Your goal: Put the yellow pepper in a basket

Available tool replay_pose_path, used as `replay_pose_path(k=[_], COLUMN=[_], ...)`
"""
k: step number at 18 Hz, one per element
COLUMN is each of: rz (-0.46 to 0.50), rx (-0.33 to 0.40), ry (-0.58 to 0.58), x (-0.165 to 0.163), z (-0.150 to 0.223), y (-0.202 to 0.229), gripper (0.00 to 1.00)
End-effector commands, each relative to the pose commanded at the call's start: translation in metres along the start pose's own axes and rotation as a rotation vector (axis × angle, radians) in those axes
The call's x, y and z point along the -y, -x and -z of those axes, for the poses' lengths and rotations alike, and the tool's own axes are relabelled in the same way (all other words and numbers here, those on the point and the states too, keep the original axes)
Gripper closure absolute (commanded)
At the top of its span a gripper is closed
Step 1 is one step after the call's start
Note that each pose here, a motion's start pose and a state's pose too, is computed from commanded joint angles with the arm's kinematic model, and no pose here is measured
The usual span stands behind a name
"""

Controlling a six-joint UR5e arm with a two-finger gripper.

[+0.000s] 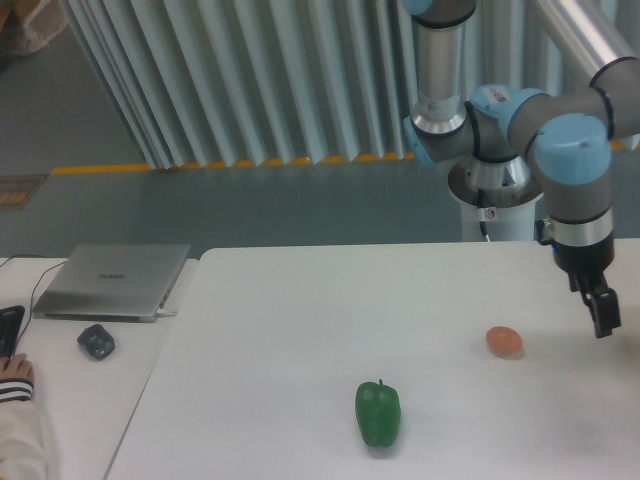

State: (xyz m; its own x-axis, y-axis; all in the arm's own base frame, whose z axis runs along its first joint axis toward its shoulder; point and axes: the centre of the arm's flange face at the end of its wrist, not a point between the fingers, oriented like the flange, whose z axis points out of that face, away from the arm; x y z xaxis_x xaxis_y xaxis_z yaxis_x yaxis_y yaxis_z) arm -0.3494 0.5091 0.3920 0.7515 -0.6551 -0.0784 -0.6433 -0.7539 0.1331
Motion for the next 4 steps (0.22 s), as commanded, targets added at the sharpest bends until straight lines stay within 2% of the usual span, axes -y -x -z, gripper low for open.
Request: replay_pose_path(k=[2, 4], rz=[0.006, 0.007], rx=[-0.004, -0.004], ry=[0.000, 0.002], x=[0.0140, 0.0139], z=[-0.0017, -0.0017], y=[-0.0048, -0.0048], gripper=[0.00, 0.00])
